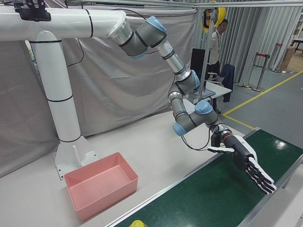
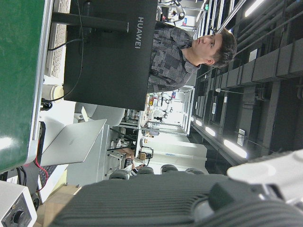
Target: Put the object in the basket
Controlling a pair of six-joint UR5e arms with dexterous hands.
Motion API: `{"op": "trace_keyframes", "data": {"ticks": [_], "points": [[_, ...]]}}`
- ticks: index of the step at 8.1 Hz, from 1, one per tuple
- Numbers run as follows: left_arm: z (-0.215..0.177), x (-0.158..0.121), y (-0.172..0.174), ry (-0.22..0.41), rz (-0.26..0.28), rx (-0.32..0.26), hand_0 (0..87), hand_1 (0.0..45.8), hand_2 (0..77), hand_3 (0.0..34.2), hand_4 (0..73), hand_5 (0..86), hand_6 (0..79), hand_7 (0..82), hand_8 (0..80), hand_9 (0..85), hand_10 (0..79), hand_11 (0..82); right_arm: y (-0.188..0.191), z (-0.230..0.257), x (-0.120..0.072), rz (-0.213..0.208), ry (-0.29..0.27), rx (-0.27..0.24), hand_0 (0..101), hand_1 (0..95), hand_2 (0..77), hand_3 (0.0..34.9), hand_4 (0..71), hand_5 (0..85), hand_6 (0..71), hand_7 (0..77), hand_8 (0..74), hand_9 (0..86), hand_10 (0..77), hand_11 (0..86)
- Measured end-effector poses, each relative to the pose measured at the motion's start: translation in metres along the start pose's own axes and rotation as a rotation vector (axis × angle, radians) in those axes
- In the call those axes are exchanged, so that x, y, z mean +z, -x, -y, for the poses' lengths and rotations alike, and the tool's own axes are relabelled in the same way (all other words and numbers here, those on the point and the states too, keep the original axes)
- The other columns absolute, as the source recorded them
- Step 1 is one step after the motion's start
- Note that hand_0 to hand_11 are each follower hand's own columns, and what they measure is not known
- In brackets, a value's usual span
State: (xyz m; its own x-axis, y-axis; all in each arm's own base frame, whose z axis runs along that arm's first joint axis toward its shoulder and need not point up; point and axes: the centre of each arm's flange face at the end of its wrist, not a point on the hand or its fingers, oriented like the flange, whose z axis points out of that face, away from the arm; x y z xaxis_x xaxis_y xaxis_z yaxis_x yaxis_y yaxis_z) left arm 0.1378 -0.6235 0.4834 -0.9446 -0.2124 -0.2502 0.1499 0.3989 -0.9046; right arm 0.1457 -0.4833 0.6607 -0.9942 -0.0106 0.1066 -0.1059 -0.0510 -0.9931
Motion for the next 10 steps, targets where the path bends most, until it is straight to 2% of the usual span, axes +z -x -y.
{"op": "trace_keyframes", "data": {"ticks": [3, 6, 7, 10], "points": [[-0.011, 0.009, 0.015, 0.018, 0.013, 0.006, 53.8, 1.6, 0.0, 3.1, 6.0, 1.1, 0.5, 0.5, 0.5, 0.5, 0.5, 1.1, 0.000, 0.000, 0.000, 0.000, -0.001, 0.000, 0, 0.0, 0.5, 0.0, 0.0, 0.0, 0.0, 0.5, 0.0, 0.0, 0.0, 0.0], [-0.037, 0.033, 0.034, 0.044, 0.026, 0.021, 53.8, 1.6, 0.0, 3.0, 6.0, 0.5, 0.5, 0.5, 0.5, 0.5, 0.5, 1.1, 0.000, 0.000, 0.000, 0.000, 0.001, 0.000, 0, 0.0, 0.5, 0.0, 0.0, 0.0, 0.0, 0.5, 0.0, 0.0, 0.0, 0.0], [-0.041, 0.037, 0.036, 0.044, 0.022, 0.020, 54.0, 2.7, 0.0, 1.5, 6.0, 0.5, 0.5, 0.5, 0.5, 0.5, 0.5, 1.1, 0.000, 0.000, 0.000, 0.000, 0.000, 0.000, 0, 0.0, 0.5, 0.0, 0.0, 0.0, 0.0, 0.5, 0.0, 0.0, 0.0, 0.0], [-0.043, 0.040, 0.038, 0.053, 0.009, 0.014, 54.4, 2.7, 0.0, 1.5, 4.4, 0.5, 0.5, 0.5, 0.0, 0.5, 0.5, 1.1, 0.000, 0.000, 0.000, 0.000, -0.001, 0.000, 0, 0.0, 0.5, 0.0, 0.0, 0.0, 0.0, 0.5, 0.0, 0.0, 0.0, 0.0]]}}
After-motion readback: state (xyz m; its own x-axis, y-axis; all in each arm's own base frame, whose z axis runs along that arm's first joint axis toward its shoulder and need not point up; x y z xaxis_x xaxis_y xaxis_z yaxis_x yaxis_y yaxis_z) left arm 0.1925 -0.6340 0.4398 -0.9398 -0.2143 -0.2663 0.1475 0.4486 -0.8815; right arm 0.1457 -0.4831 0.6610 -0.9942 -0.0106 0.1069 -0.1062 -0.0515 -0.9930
